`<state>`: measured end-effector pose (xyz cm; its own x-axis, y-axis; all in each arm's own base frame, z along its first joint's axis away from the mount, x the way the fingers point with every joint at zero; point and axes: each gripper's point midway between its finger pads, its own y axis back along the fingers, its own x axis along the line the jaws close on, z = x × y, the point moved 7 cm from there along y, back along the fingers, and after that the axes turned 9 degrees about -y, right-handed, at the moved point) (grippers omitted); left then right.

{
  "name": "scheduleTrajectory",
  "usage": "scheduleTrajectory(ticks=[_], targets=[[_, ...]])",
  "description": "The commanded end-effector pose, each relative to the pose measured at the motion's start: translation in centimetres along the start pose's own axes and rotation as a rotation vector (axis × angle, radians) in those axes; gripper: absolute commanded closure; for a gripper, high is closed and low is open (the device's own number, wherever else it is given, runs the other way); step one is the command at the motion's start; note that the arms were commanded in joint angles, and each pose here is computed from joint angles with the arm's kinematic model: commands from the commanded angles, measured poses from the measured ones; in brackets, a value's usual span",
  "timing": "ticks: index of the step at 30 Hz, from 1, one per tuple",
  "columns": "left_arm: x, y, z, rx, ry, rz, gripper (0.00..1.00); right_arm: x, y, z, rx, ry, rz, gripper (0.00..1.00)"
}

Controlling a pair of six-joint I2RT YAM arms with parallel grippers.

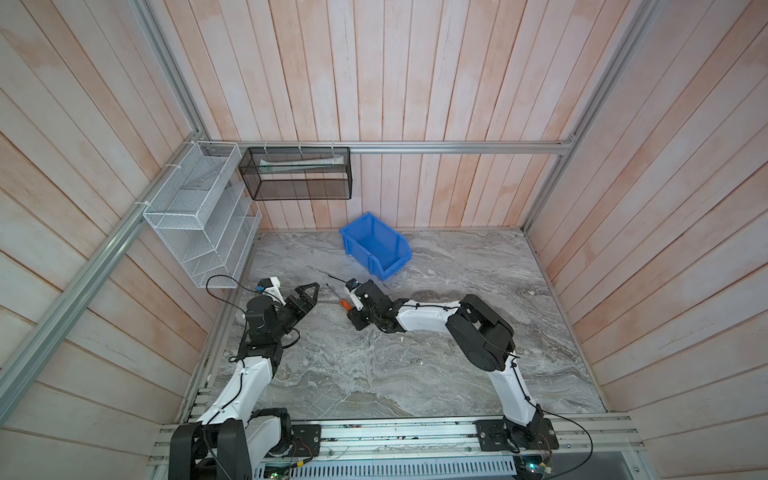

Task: Put the screwdriver in the bin
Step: 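Lower the right gripper onto the orange screwdriver handle and close it, then lift the screwdriver with the right gripper and carry it over the blue bin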

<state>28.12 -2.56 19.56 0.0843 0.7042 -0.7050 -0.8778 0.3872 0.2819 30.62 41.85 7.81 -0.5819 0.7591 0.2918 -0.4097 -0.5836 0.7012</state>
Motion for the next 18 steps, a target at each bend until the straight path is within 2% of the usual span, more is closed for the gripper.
scheduleTrajectory(ticks=[1, 9, 15, 18], targets=[[-0.8, 0.3, 1.1, -0.039, -0.042, -0.014, 0.0, -0.7, 1.1, -0.6, 0.017, 0.042, -0.064, 0.92], [-1.4, 0.0, 1.1, -0.001, -0.05, -0.052, 0.0, -0.8, 3.4, -0.1, -0.026, 0.075, -0.074, 0.98], [-1.3, 0.4, 1.0, -0.006, -0.075, -0.03, 0.0, -1.3, 5.0, 0.3, -0.043, 0.092, -0.073, 0.99], [-1.2, 0.4, 0.9, -0.005, -0.08, -0.024, 0.0, -1.8, 6.1, -0.7, -0.035, 0.133, -0.079, 0.99]])
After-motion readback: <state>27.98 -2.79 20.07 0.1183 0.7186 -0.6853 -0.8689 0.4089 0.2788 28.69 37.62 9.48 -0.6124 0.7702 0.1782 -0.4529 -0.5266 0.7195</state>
